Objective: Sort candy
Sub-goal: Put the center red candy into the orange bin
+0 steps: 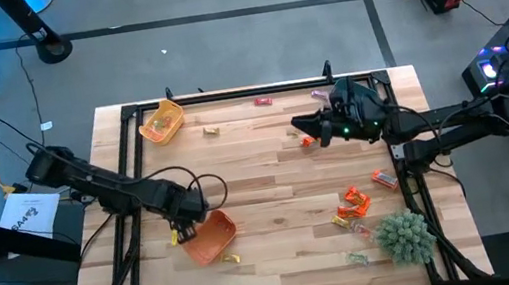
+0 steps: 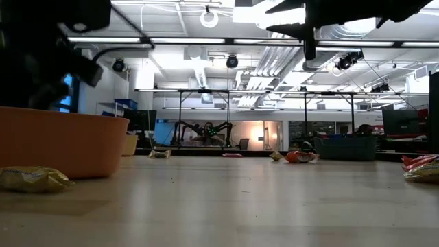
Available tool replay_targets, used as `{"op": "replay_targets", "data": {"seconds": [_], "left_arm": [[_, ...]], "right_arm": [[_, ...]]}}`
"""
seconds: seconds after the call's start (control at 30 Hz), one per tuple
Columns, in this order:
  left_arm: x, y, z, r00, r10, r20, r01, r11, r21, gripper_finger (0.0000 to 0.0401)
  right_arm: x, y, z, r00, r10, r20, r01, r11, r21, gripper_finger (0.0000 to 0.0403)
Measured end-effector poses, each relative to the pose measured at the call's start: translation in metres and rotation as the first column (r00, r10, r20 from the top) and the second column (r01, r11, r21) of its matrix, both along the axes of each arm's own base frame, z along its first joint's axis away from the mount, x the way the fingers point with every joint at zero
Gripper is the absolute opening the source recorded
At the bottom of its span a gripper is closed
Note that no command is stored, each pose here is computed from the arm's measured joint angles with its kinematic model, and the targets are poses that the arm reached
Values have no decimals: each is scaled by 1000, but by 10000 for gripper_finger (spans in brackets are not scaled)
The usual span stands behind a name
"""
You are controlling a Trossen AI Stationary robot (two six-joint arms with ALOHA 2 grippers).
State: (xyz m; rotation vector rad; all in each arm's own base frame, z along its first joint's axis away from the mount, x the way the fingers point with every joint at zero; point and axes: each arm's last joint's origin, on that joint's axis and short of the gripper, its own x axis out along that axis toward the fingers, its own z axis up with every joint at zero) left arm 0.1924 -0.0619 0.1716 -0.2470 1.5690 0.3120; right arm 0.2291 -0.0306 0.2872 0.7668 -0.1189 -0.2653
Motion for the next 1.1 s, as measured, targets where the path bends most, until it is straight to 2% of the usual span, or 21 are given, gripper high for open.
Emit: {"op": "replay_targets", "data": {"seconds": [0.07, 0.2, 0.5, 0.6, 0.67, 0.77, 0.8, 0.93, 1.0, 1.1], "left_arm": [[-3, 3, -7, 1000, 16, -12, -16, 1000, -2, 183], [-7, 4, -21, 1000, 8, -1, -8, 997, -78, 183], [-10, 6, -37, 998, 13, 54, -9, 997, -78, 181], [-13, 7, -41, 998, 43, 38, -42, 998, -49, 155], [-14, 8, -39, 997, 68, 33, -67, 997, -37, 114], [-16, 10, -32, 997, 75, 18, -75, 997, -14, 28], [-18, 11, -28, 997, 81, 8, -81, 997, -6, 18], [-12, 13, 7, 990, 100, 99, -98, 995, -25, 18], [-9, 11, 28, 977, 105, 188, -92, 993, -76, 11], [7, -2, 62, 887, 149, 438, -43, 969, -244, 6]], "right_arm": [[0, 3, 0, 1000, -3, 0, 3, 1000, 9, 138], [0, 5, 0, 1000, -5, -2, 5, 1000, 7, 138], [0, 5, -3, 999, 4, -38, -4, 1000, -16, 138], [1, 5, -4, 999, 12, -46, -13, 1000, -24, 138], [1, 5, -4, 999, 17, -50, -19, 999, -33, 138], [1, 5, -4, 998, 26, -55, -29, 998, -48, 138], [1, 5, -4, 998, 31, -57, -34, 998, -53, 138], [1, 4, -4, 997, 41, -59, -44, 997, -57, 138], [1, 4, -4, 997, 46, -63, -50, 997, -56, 138], [1, 4, -5, 997, 46, -64, -50, 997, -56, 138]]}}
